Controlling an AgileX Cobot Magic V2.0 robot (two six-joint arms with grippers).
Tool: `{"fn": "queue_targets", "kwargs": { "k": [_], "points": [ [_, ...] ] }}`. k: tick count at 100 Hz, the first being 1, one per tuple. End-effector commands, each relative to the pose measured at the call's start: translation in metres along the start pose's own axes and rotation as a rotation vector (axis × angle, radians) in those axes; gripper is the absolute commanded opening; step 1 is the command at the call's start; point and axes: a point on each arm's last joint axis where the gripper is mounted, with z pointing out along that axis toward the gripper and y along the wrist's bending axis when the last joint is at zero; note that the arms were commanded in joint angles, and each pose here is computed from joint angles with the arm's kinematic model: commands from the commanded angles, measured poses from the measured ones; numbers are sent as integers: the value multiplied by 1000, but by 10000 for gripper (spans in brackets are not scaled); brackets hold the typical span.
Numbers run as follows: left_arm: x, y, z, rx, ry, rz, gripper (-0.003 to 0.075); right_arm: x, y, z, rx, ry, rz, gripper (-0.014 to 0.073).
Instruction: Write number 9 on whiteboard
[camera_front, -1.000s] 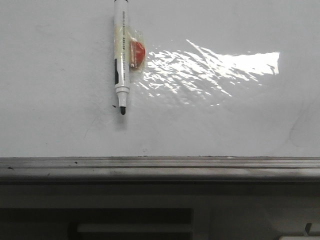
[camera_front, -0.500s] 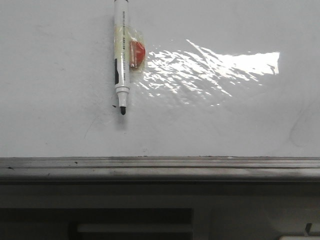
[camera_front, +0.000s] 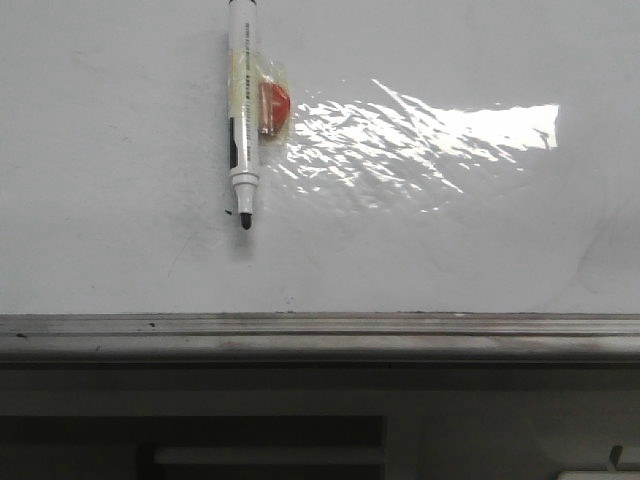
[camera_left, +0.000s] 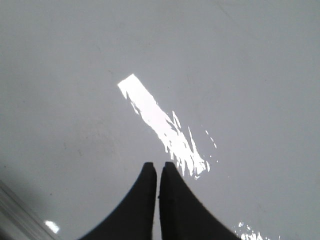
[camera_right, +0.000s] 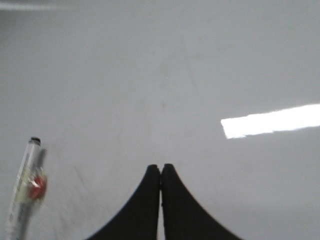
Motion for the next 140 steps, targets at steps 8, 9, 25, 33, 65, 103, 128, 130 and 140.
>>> {"fn": "queue_targets", "kwargs": {
  "k": [8, 9, 25, 33, 65, 103, 128, 130, 140],
  "points": [
    [-10, -10, -4, 50, -83, 58, -20, -10, -2, -2, 20, -97, 277, -41],
    [-10, -11, -4, 51, -75, 81, -20, -12, -2, -1, 19, -98, 277, -41],
    [-21, -49, -10, 76, 89, 513, -20, -28, 6, 1, 87, 145, 196, -41],
    [-27, -68, -9, 65, 204, 676, -15, -40, 8, 4, 143, 261, 107, -40],
    [-42, -112, 37, 122, 534, 923, 405, -91, 18, 33, 173, 485, -243, 326],
    [26, -128, 85, 333, 936, 782, 410, -90, 20, 59, 161, 593, -230, 461],
    [79, -151, 103, 400, 818, 713, 410, -90, 21, 60, 151, 595, -231, 461],
    [82, -151, 106, 389, 803, 705, 410, -90, 21, 60, 151, 595, -231, 461],
    [97, -151, 111, 363, 798, 696, 410, -90, 21, 60, 151, 595, -231, 461]
  ]
}}
